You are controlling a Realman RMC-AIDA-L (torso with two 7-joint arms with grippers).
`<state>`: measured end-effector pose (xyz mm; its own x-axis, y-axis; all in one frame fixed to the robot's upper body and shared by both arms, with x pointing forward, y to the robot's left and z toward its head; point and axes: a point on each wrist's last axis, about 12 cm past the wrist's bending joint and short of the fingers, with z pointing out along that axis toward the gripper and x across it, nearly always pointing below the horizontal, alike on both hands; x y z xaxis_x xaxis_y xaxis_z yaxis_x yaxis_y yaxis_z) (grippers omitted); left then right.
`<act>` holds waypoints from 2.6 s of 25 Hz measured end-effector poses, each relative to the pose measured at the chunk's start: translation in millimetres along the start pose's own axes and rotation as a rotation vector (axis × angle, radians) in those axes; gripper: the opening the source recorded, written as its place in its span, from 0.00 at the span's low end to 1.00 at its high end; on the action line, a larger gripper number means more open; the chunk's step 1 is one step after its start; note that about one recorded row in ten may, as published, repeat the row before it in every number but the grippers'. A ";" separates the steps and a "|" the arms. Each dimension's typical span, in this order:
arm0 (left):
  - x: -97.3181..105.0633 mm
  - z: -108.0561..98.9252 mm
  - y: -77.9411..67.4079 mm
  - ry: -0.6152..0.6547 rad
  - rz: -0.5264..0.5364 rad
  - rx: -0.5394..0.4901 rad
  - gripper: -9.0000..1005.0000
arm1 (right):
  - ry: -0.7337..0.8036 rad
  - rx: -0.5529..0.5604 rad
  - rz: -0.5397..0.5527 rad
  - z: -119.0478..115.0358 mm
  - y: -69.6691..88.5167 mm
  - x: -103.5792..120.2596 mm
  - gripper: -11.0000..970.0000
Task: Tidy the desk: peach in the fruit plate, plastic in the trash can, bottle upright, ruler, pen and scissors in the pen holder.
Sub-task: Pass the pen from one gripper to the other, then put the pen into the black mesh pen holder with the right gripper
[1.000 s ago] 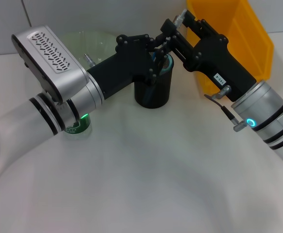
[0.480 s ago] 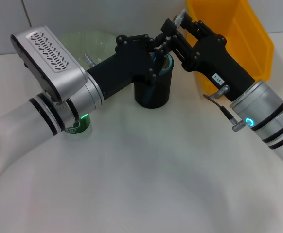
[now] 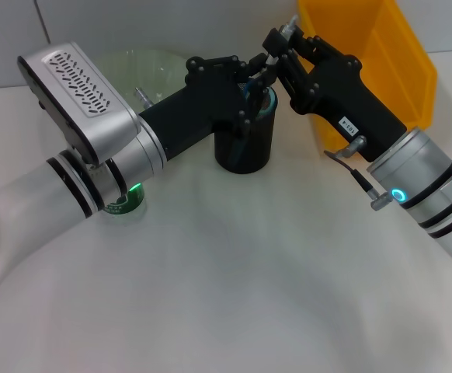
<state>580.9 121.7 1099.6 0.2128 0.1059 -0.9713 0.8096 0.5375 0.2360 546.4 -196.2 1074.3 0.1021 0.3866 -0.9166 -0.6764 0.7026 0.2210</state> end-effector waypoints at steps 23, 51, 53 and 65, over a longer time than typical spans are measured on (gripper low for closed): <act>-1.4 -0.2 -2.9 -0.015 -0.010 0.015 0.20 | -0.004 0.004 -0.010 -1.9 -0.9 -0.5 0.17; 20.1 -77.5 -39.1 -0.136 -0.173 0.014 0.82 | 0.003 0.007 -0.320 40.7 -25.0 -20.5 0.15; 28.9 -103.0 -48.2 -0.163 -0.202 0.024 0.82 | 0.017 -0.006 -0.336 48.5 -20.7 -17.7 0.15; 36.7 -126.8 -56.2 -0.174 -0.218 0.029 0.82 | 0.148 0.011 -0.314 65.3 -17.2 -1.1 0.16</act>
<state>473.8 201.4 1047.0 0.1209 -0.1560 -0.9803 0.8611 0.5078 0.0253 605.5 -169.7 1093.2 0.1966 0.0604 -0.9786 -0.6204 0.7805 -0.0765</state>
